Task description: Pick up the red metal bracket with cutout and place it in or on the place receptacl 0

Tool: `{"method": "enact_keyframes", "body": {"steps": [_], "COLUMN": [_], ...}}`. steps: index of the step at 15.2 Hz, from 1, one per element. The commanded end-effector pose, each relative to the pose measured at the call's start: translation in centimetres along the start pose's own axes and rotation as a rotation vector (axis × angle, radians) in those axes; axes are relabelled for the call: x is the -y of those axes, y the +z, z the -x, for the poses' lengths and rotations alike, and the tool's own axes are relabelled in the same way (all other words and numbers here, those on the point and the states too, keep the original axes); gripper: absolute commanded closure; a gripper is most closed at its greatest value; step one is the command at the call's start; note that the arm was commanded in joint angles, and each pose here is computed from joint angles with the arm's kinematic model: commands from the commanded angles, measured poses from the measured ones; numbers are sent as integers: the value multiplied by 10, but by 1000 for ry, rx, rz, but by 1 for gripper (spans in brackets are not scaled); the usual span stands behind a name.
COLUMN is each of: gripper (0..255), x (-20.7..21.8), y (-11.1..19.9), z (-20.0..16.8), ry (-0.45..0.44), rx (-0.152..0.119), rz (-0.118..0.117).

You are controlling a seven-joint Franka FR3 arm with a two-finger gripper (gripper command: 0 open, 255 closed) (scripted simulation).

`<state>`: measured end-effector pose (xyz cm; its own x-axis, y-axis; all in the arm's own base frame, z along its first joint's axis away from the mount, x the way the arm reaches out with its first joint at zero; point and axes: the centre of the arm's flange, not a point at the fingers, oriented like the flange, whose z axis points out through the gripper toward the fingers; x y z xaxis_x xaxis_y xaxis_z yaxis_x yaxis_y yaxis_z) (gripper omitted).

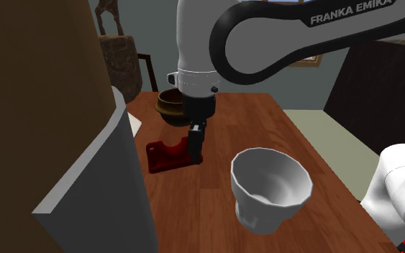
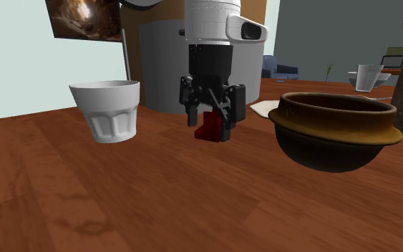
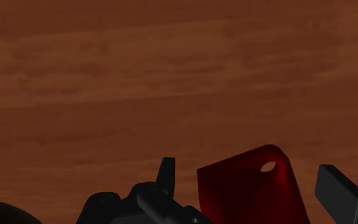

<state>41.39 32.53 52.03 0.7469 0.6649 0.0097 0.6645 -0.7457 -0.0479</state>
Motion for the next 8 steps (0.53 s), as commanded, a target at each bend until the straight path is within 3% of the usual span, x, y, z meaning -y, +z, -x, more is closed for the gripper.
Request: {"method": "enact_keyframes", "body": {"steps": [1, 6, 7, 8], "gripper": [0, 0, 255, 255], "x": [0, 0, 0, 0], "y": [2, 2, 2, 2], "z": [0, 0, 0, 0], "ry": [0, 0, 0, 0], "rx": [0, 0, 0, 0], "rz": [0, 0, 0, 0]}}
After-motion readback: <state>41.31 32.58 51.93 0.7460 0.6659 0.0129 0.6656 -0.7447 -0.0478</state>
